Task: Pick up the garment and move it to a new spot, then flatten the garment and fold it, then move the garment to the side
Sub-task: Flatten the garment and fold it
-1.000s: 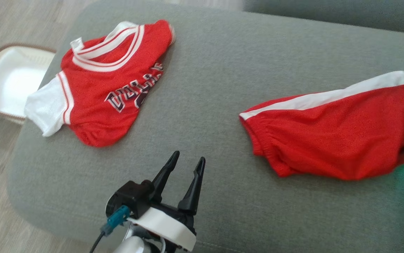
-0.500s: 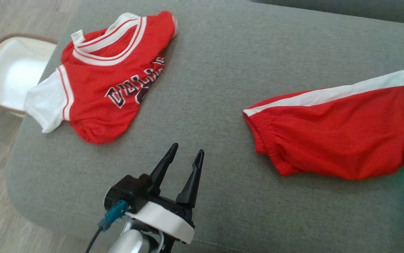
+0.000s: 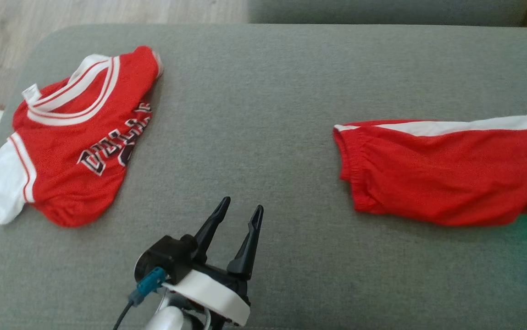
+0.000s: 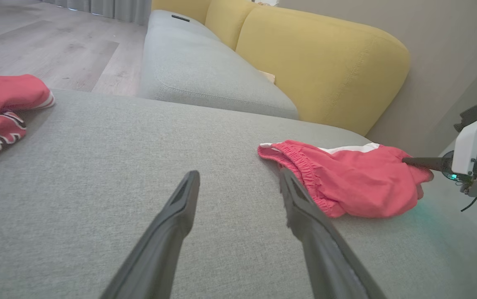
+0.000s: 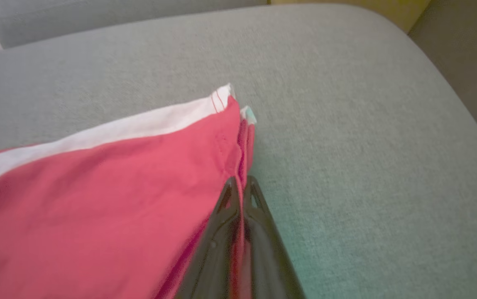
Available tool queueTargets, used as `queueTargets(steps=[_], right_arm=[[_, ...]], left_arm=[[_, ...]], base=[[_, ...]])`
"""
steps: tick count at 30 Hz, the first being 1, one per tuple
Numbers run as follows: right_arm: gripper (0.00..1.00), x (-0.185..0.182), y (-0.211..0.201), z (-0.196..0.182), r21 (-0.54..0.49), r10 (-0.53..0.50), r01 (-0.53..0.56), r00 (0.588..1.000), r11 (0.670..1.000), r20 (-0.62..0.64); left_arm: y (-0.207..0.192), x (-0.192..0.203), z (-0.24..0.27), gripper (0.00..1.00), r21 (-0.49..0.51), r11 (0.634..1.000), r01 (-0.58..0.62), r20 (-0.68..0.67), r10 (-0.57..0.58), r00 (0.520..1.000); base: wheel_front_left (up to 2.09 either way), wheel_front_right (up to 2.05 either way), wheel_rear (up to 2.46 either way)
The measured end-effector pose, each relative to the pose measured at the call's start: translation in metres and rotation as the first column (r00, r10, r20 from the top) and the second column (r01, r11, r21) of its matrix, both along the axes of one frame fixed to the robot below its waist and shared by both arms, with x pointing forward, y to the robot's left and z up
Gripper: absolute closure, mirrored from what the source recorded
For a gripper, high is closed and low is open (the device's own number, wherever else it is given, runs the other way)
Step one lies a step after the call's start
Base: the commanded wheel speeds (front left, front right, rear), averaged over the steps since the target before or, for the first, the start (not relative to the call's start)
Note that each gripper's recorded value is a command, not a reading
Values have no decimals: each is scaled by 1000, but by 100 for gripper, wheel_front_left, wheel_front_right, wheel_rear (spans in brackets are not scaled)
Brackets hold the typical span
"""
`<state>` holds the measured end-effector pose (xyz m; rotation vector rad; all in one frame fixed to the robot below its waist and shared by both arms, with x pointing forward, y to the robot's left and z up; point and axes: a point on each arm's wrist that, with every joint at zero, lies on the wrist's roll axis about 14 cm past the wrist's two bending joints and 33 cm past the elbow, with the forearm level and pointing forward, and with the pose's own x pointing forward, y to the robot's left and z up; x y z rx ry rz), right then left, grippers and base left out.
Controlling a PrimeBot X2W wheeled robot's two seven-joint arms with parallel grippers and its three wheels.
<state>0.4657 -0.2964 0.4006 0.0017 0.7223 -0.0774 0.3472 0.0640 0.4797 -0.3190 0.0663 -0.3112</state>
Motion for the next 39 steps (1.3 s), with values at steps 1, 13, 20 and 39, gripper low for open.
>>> queueTargets(steps=[1,13,20,39], right_arm=[[100,1,3,5,4,6,-6,1000,1000,18],[100,9,98,61,58,208,-227,949,972,236],[100,0,182,68,81,373,-406,888,910,267],[0,-27,304,51,277,520,-577,815,769,253]], left_arm=[[-3,0,0,0,-1,1000,9,1,-9,1000],[-9,-12,5,0,10,999,39,22,-39,999],[3,-19,5,0,21,1000,8,26,-9,1000],[19,-25,-10,0,58,998,-24,-16,25,1000]], base=[[0,0,0],[0,0,0],[0,0,0],[0,0,0]])
